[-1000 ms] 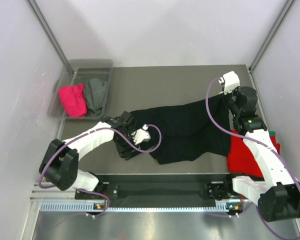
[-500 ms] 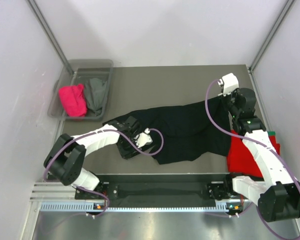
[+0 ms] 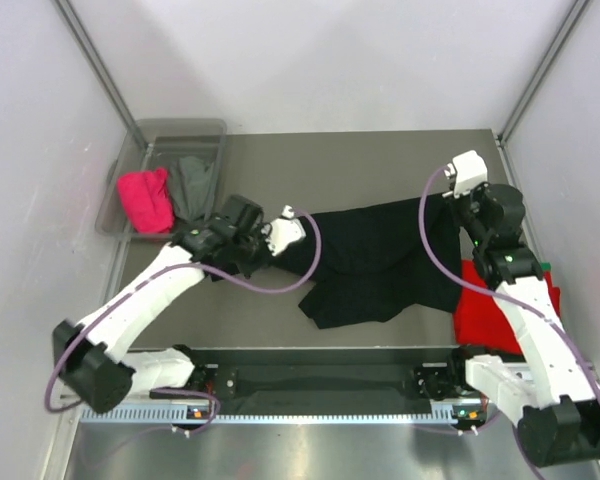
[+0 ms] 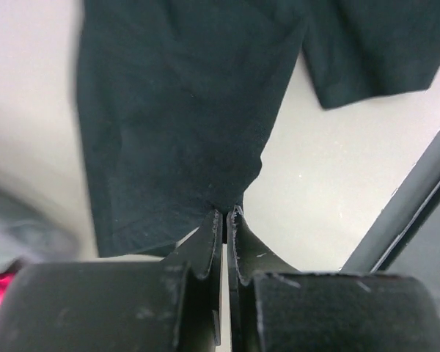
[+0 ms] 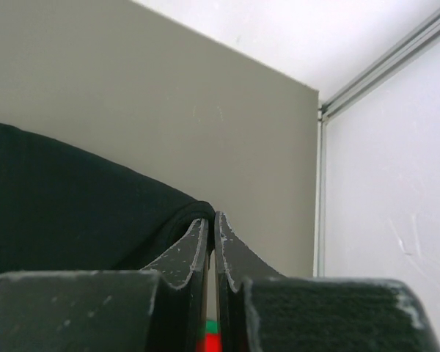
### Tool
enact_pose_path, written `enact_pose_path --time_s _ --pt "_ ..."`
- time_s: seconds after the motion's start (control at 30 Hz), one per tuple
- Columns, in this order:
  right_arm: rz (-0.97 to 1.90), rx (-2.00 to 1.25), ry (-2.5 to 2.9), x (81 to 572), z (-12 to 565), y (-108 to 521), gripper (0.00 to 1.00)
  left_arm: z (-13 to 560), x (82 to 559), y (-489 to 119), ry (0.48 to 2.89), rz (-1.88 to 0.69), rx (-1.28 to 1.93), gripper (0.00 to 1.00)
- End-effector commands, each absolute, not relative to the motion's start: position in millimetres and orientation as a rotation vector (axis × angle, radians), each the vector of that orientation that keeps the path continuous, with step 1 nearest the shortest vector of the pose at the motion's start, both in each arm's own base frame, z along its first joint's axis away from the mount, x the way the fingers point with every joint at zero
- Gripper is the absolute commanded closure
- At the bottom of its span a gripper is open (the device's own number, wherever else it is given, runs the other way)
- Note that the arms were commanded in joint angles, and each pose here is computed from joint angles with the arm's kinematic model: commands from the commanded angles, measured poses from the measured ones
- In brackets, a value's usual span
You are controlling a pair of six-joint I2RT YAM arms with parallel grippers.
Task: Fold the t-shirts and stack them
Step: Flatten the tshirt out
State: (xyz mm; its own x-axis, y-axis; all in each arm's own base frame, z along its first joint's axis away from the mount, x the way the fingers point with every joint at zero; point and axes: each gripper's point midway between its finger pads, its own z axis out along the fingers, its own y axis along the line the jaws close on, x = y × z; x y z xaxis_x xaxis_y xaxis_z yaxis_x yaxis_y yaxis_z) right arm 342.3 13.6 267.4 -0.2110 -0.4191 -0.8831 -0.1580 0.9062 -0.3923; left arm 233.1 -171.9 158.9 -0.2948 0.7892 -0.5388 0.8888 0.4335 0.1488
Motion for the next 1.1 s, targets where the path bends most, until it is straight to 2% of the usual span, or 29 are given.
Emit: enact_pose_path --time_s 0.0,0.17,0.33,0.37,0.4,0.43,0.5,0.53,0.57,0.6,0.63,0.67,0.73,0.77,0.93,1.07 --pt "-0.238 -0.379 1.68 321 316 11 1.0 179 208 -160 2.115 -0.316 1.456 1.0" --pt "-0.264 -0.356 1.692 318 317 4 1.0 181 222 -149 2.078 -0.215 1.432 1.0" --pt "-0.328 -0.326 1.686 367 326 -9 1.0 197 319 -146 1.881 0.167 1.306 1.0" --pt "-0.336 -0.309 1.667 390 336 -12 1.0 181 352 -152 1.915 0.192 1.329 1.0" --pt "-0.34 -0.291 1.636 390 352 -15 1.0 180 355 -145 1.929 0.202 1.311 1.0" --pt "-0.336 -0.29 1.674 411 340 -17 1.0 178 382 -156 1.977 0.164 1.282 1.0" --pt "-0.328 -0.263 1.669 431 351 -20 1.0 177 409 -150 2.076 0.126 1.197 1.0" --pt "-0.323 -0.271 1.708 444 336 -20 1.0 195 427 -155 2.066 0.106 1.141 1.0" --pt "-0.313 -0.271 1.712 449 335 -19 1.0 182 435 -155 2.117 0.09 1.1 0.98" --pt "-0.308 -0.27 1.728 452 327 -19 1.0 182 442 -153 2.113 0.106 1.066 0.91" --pt "-0.3 -0.28 1.748 455 317 -17 1.0 166 437 -149 2.133 0.126 1.07 0.74" --pt "-0.297 -0.283 1.769 456 305 -17 1.0 182 450 -146 2.052 0.184 0.989 0.6" --pt "-0.294 -0.288 1.784 457 292 -16 1.0 167 441 -138 2.047 0.223 0.962 0.51" --pt "-0.289 -0.289 1.81 455 278 -17 1.0 178 437 -137 2.022 0.216 0.925 0.5" --pt "-0.238 -0.298 1.836 446 256 -9 1.0 154 389 -139 2.029 0.098 1.079 0.5" --pt "-0.195 -0.291 1.87 442 239 -5 1.0 127 384 -138 2.068 0.097 1.177 0.48"
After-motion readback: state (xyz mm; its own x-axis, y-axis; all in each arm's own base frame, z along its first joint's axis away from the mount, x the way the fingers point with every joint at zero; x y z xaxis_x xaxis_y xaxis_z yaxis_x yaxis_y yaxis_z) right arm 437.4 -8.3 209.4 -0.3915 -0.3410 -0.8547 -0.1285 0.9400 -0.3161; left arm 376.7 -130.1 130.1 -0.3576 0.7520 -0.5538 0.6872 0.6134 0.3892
